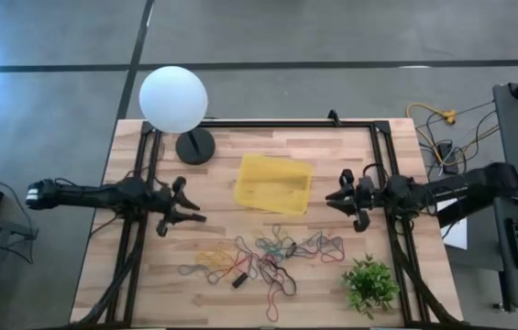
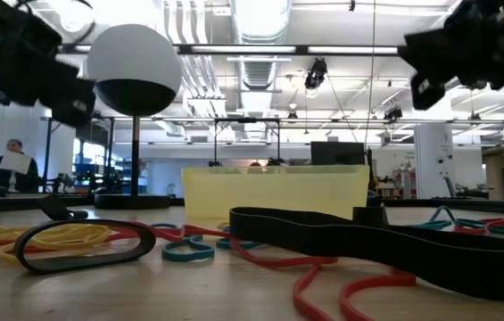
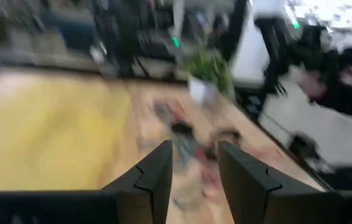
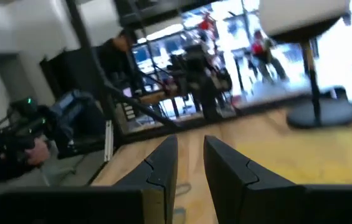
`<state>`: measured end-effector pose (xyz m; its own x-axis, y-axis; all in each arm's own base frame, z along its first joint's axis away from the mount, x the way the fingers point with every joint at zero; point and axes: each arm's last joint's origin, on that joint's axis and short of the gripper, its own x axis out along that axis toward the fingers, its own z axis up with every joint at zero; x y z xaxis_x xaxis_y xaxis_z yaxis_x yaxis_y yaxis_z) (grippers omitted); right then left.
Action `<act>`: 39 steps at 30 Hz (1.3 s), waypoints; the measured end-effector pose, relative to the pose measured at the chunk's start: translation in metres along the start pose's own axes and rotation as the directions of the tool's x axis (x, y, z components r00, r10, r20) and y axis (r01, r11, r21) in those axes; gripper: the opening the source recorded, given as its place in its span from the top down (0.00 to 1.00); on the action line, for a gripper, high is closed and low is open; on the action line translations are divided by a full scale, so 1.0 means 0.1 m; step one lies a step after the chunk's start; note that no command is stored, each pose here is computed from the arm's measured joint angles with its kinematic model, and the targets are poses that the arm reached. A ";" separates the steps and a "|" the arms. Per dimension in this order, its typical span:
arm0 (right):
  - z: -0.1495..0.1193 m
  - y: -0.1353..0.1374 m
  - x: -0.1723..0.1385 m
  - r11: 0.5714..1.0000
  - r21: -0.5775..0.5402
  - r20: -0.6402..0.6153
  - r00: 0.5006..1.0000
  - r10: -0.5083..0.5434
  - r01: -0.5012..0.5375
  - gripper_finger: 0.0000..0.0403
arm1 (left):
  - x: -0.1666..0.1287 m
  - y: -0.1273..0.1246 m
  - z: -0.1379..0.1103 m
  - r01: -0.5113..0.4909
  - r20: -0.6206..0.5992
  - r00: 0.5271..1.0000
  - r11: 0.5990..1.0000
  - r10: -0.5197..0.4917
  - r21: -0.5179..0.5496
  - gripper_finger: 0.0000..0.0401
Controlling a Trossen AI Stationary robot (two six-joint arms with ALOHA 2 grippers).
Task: Pick and place rubber bands into bin
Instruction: Put the black rubber band into the yellow bin
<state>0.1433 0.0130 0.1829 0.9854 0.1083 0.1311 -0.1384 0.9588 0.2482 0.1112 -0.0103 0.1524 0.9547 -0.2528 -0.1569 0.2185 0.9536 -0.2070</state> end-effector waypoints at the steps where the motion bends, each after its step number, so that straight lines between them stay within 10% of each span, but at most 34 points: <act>1: 0.02 0.02 0.05 0.999 -0.044 -0.002 1.000 0.009 -0.010 0.83 | 0.03 0.00 -0.03 0.021 -0.045 0.999 1.000 -0.022 -0.007 0.72; 9: 0.25 0.09 0.54 0.965 -0.260 -0.093 0.994 -0.054 0.028 0.78 | 0.16 0.06 0.02 -0.095 -0.429 0.891 0.986 0.147 0.141 0.72; 19: 0.69 0.22 0.73 0.955 -0.295 -0.393 0.915 -0.094 -0.029 0.56 | 0.59 0.20 0.14 -0.267 -0.607 0.720 0.941 0.337 0.207 0.72; 33: 0.51 0.17 0.26 0.962 -0.274 -0.391 0.915 -0.096 -0.017 0.51 | 0.86 0.22 0.38 -0.310 -0.863 0.403 0.933 0.303 0.183 0.72; 39: 0.31 0.12 0.13 0.972 -0.234 -0.369 0.925 -0.088 -0.001 0.51 | 0.85 0.21 0.30 -0.357 -0.896 0.367 0.928 0.248 0.111 0.72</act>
<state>0.1515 0.0176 0.2168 0.9604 0.1126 -0.2549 -0.1121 0.9936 0.0169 0.2029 -0.0067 0.1632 0.2241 -0.0024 -0.9746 -0.1157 0.9929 -0.0291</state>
